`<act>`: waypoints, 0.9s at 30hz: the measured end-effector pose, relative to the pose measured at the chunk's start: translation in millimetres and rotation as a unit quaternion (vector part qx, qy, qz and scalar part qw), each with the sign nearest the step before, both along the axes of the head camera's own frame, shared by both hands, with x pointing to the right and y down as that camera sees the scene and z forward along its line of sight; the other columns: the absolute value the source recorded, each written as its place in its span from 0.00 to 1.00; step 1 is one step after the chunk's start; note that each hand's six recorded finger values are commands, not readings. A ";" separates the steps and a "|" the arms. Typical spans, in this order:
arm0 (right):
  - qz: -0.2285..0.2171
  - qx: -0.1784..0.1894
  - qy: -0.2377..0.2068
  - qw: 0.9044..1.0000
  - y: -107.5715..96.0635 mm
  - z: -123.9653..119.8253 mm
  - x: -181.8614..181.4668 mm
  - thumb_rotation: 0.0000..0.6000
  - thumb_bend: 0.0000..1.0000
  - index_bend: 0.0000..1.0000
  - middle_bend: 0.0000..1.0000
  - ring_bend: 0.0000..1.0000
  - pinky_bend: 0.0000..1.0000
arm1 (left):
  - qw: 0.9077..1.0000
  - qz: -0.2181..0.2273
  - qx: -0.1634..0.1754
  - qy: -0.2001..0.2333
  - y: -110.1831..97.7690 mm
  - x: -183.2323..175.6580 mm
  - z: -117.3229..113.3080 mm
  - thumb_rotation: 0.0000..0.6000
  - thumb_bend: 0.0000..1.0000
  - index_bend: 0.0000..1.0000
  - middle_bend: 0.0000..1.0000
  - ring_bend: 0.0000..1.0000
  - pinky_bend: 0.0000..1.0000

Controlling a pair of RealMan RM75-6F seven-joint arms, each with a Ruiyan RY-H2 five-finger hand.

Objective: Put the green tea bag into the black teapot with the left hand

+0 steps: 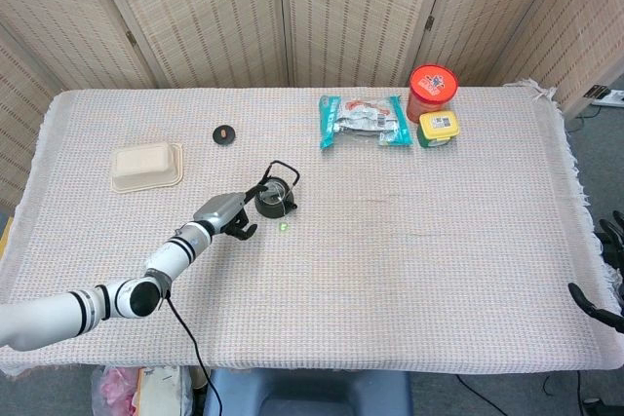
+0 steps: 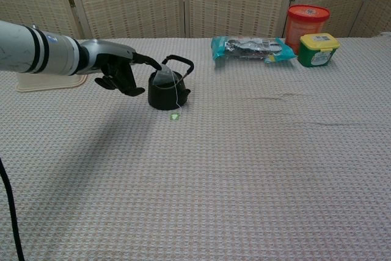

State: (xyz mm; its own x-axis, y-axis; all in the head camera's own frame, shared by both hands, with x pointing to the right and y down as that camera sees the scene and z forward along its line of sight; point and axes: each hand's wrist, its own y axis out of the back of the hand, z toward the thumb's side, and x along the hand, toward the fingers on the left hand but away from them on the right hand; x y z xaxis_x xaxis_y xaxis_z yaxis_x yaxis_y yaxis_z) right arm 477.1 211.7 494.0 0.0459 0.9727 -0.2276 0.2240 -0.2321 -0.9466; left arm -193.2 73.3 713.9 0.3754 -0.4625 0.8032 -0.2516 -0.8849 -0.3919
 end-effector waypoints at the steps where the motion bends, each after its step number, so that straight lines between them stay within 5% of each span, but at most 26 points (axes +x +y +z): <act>1: 0.001 0.001 0.000 1.000 0.2 -0.6 0.6 1.00 0.18 0.00 0.00 0.00 0.00 | 1.000 0.003 0.001 -0.001 0.2 1.6 1.6 1.00 0.51 0.00 1.00 1.00 1.00; 15: 0.005 0.004 0.001 1.000 -0.1 -0.9 1.9 1.00 0.18 0.00 0.00 0.00 0.00 | 1.000 0.007 0.009 -0.006 -4.7 3.1 8.3 1.00 0.51 0.00 1.00 1.00 1.00; 27: 0.007 0.001 0.003 1.000 -1.9 1.3 1.6 1.00 0.18 0.00 0.00 0.00 0.00 | 1.000 0.011 -0.027 0.004 14.8 11.6 34.1 1.00 0.51 0.00 1.00 1.00 1.00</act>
